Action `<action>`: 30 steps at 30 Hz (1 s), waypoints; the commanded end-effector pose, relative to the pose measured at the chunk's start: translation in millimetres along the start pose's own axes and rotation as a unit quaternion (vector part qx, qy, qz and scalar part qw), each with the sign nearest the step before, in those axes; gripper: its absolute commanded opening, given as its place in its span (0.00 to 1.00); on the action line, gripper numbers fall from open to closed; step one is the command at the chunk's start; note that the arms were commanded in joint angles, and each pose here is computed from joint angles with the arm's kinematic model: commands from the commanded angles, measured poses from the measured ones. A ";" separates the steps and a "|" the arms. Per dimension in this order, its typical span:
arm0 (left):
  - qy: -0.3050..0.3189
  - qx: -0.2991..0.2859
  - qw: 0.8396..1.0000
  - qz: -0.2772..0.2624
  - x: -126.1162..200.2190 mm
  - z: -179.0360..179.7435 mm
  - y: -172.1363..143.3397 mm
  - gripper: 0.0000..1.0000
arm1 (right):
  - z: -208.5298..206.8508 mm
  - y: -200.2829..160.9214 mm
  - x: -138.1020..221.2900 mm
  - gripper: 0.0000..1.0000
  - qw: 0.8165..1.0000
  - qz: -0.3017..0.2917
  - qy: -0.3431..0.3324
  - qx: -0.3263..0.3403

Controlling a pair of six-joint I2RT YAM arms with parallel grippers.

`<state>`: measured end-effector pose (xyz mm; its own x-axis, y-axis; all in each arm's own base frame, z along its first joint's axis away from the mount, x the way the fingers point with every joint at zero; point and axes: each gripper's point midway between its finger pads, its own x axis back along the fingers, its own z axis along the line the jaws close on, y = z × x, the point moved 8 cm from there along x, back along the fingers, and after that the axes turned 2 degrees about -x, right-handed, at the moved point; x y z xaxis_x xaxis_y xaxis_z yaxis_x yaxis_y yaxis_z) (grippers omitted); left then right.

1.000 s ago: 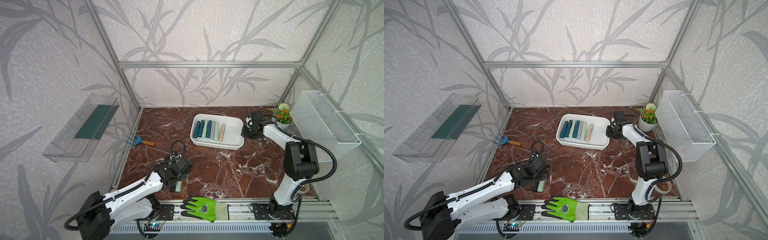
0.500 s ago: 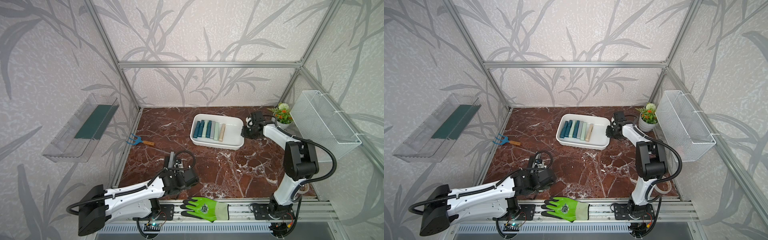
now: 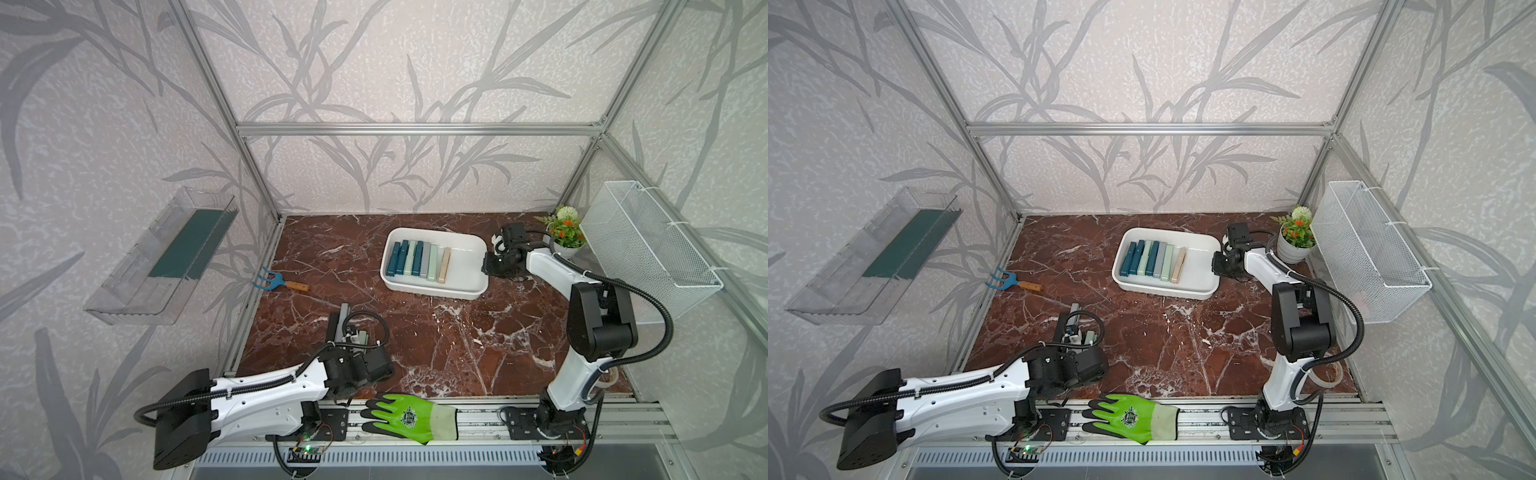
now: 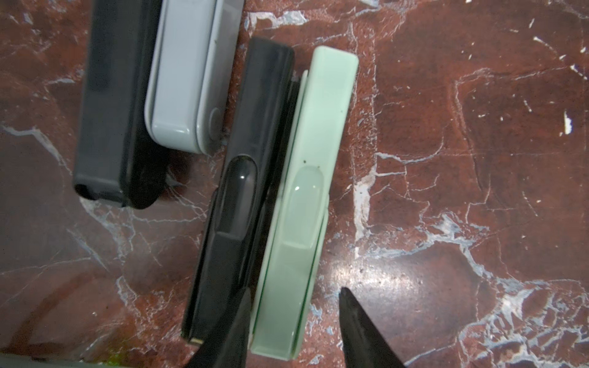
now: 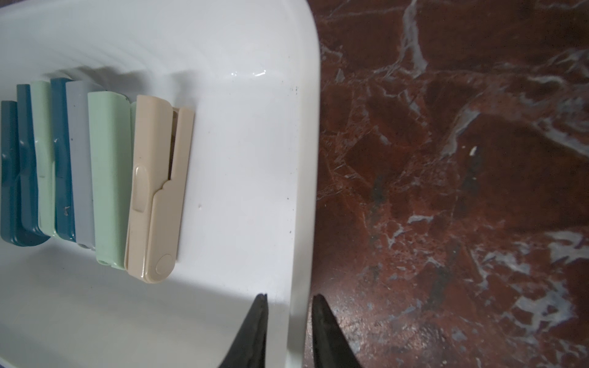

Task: Put the pruning pliers into the storage box
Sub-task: Pick up the pruning pliers from the center of the board.

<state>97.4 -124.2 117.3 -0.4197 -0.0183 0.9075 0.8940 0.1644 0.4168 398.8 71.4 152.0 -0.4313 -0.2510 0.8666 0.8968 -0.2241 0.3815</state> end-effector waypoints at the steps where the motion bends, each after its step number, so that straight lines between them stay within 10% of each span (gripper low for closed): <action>1: 0.019 0.010 1.000 -0.007 -3.2 8.5 -2.3 0.47 | -0.6 -3.2 -8.9 0.26 1.000 0.014 0.002 -0.003; 30: 0.113 -0.053 0.992 -0.014 -28.1 -22.8 14.0 0.35 | -3.4 -7.7 -6.7 0.25 1.000 0.012 -0.004 -0.003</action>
<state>118.2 -143.8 91.5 -0.3722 -0.2130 0.9034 0.9142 0.0838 0.3964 397.1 71.1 141.5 -0.4083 -0.2475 0.8786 0.9065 -0.2232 0.3584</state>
